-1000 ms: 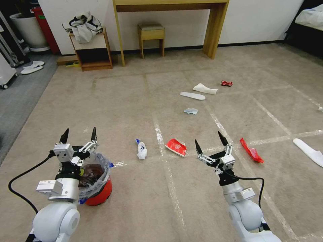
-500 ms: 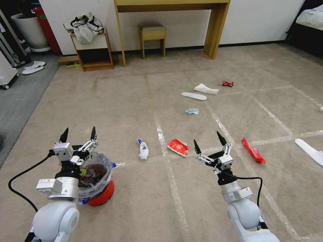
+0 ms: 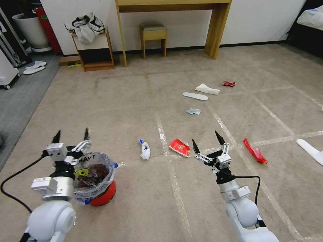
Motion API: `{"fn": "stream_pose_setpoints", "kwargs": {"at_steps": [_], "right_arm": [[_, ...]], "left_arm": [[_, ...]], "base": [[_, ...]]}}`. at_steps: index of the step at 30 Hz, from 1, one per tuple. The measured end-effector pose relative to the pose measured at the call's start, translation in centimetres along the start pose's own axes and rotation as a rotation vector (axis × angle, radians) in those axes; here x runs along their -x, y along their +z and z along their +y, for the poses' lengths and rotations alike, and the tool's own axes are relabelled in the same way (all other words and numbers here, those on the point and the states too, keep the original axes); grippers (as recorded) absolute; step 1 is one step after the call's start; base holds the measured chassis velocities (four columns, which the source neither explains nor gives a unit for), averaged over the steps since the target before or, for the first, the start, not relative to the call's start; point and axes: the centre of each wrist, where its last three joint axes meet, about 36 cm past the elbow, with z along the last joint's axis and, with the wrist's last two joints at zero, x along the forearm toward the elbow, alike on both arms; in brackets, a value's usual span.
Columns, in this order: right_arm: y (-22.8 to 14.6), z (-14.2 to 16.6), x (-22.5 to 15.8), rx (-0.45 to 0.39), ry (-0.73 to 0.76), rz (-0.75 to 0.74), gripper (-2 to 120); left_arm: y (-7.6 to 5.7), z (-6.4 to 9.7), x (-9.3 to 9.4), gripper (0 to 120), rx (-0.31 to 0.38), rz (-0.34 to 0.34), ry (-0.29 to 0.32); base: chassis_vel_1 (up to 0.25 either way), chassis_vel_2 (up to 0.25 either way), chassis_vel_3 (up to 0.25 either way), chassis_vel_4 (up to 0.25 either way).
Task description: Pick up the trash bin and place the garbage on the floor into it.
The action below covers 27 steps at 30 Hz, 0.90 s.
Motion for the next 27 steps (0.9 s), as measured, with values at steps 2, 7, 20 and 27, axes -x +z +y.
{"fn": "stream_pose_setpoints", "kwargs": {"at_steps": [2,7,20,27], "right_arm": [[0.0,-0.2,-0.1,-0.003,-0.001,0.001,100],[-0.2,-0.3,0.0,-0.003,-0.002,-0.002,100],[-0.1,-0.3,-0.3,-0.009,-0.013,0.008,100],[0.2,-0.2,-0.4,-0.011,-0.023,0.019,100]], "left_arm": [[-2.1,1.7,1.0,100,0.063,0.056,-0.044],[-5.3,4.1,3.0,100,0.141,0.141,-0.028],[-10.2,9.2,10.3,100,0.03,0.651,0.161],[-9.7,10.1,12.0,100,-0.036,0.821,0.171]], "base": [[0.0,0.0,0.0,0.0],[0.0,0.0,0.0,0.0],[0.0,0.0,0.0,0.0],[0.0,0.0,0.0,0.0]]}}
